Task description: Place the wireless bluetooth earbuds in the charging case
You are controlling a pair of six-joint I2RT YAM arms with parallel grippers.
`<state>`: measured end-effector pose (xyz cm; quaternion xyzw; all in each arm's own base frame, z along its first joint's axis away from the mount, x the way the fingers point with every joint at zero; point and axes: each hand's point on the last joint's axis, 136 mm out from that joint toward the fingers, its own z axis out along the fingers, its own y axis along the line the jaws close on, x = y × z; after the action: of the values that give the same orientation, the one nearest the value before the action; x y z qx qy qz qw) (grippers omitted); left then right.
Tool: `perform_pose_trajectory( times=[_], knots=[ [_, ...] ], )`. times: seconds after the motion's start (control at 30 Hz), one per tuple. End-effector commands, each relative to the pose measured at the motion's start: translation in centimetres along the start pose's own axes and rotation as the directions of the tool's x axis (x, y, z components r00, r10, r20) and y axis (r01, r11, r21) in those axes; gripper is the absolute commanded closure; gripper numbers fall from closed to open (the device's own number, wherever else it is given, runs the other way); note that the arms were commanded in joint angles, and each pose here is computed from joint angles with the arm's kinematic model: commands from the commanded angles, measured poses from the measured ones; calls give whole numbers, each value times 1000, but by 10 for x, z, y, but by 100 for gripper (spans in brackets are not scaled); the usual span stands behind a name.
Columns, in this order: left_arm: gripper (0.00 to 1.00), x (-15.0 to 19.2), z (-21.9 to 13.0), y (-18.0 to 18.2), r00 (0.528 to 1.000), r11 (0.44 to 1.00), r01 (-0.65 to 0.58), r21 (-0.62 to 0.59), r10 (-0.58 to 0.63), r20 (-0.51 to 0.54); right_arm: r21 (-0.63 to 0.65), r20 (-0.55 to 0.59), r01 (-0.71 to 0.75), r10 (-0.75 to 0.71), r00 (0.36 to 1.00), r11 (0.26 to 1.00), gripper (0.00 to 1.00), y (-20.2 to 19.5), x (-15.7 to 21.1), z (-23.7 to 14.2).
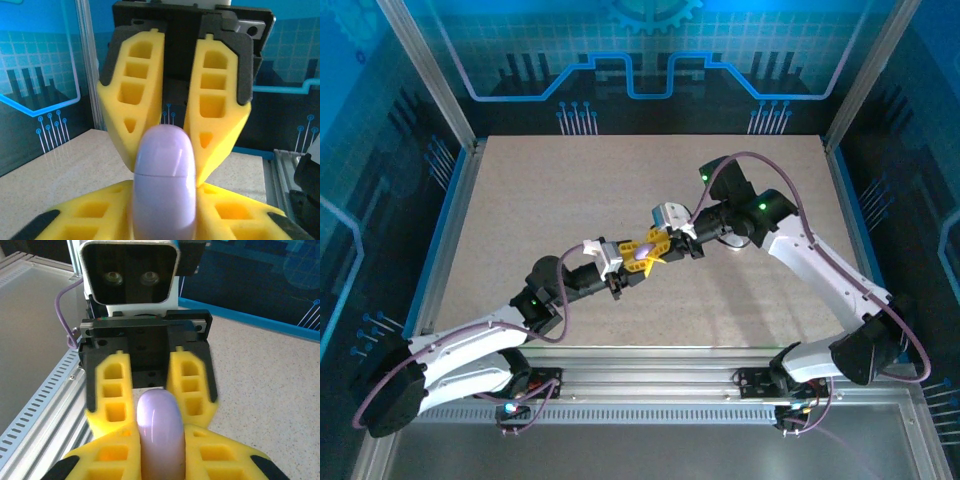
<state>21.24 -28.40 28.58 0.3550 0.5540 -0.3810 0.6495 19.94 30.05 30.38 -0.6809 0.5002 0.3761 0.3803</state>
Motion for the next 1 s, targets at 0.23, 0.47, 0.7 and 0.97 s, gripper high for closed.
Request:
perform_pose_trajectory(
  times=[0.23, 0.47, 0.7, 0.97],
  knots=[
    [24, -1, -14, 12, 999, 995, -30, -91, 28, -18, 31, -72, -30, 32, 997, 999, 86, -1, 9, -8],
    [18, 30, -51, 31, 978, 964, 26, -265, -79, -191, 89, -236, -183, 199, 951, 979, 86, -17, 53, -4],
    [15, 34, -90, 54, 971, 893, -17, -450, -93, -221, 118, -382, -389, 403, 832, 914, 86, -33, 116, 8],
    [14, 52, -97, 61, 942, 868, -40, -496, -132, -307, 190, -474, -630, 632, 613, 753, 86, -59, 189, 19]
  ],
)
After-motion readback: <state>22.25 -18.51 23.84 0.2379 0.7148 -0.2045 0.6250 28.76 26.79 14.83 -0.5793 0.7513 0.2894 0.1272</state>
